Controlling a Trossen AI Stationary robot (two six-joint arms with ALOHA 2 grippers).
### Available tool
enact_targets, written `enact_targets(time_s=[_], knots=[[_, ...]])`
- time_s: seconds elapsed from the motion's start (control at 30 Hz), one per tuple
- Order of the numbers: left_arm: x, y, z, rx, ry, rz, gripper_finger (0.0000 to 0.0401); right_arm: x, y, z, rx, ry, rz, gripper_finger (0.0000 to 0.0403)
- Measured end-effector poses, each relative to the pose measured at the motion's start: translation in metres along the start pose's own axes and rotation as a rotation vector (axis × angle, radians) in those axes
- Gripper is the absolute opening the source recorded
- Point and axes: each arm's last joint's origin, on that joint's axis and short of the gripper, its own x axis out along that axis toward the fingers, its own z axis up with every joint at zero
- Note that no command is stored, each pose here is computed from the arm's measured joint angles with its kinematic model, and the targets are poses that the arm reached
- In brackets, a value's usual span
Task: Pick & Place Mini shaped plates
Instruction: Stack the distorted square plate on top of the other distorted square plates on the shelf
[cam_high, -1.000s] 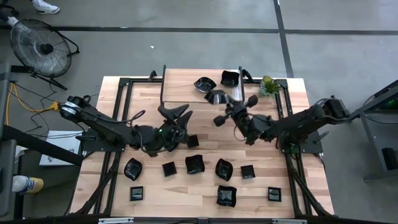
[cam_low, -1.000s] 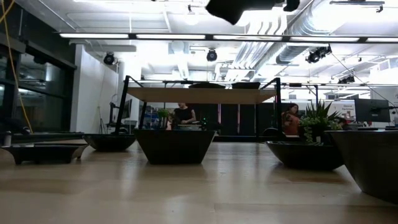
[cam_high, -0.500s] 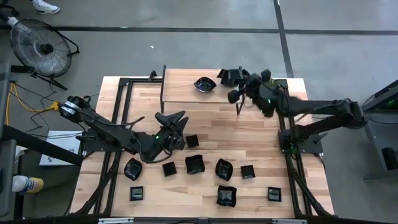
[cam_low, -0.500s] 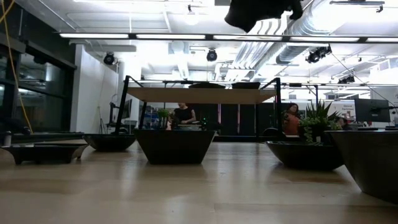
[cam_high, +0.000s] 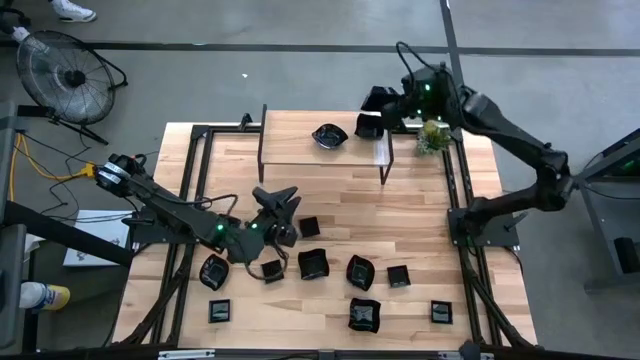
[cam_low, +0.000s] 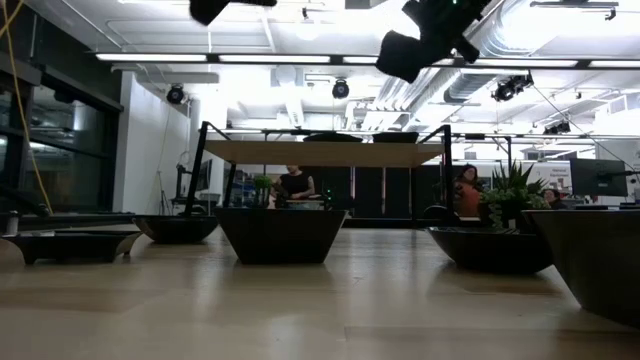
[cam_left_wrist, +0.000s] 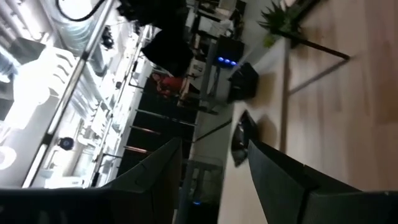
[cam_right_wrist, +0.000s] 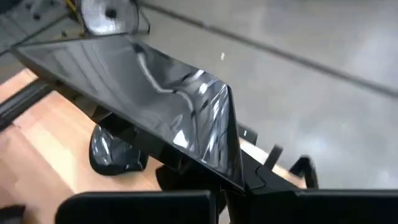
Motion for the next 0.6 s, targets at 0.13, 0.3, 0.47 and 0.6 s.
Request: enact_targets(time_s=[0.13,0.3,0.47,0.6], knots=[[-0.002,-0.013,-0.012,0.008,0.034,-0.041,0.0179,0.018,-0.016,0.006,0.036,0.130,0.007,0.0000],[-0.004,-0.025,-0.032,-0.027,0.093,-0.076,0.0179,0.047,-0.028,0.007,0.063,0.294,0.056,0.0000],[-0.007,-0.029,-0.052,-0.064,0.154,-0.097,0.0179,0.068,-0.036,0.014,0.093,0.411,0.153,0.0000],[-0.015,-0.024,-0.069,-0.099,0.190,-0.105,0.0179,0.077,-0.039,0.019,0.087,0.481,0.160,0.0000]])
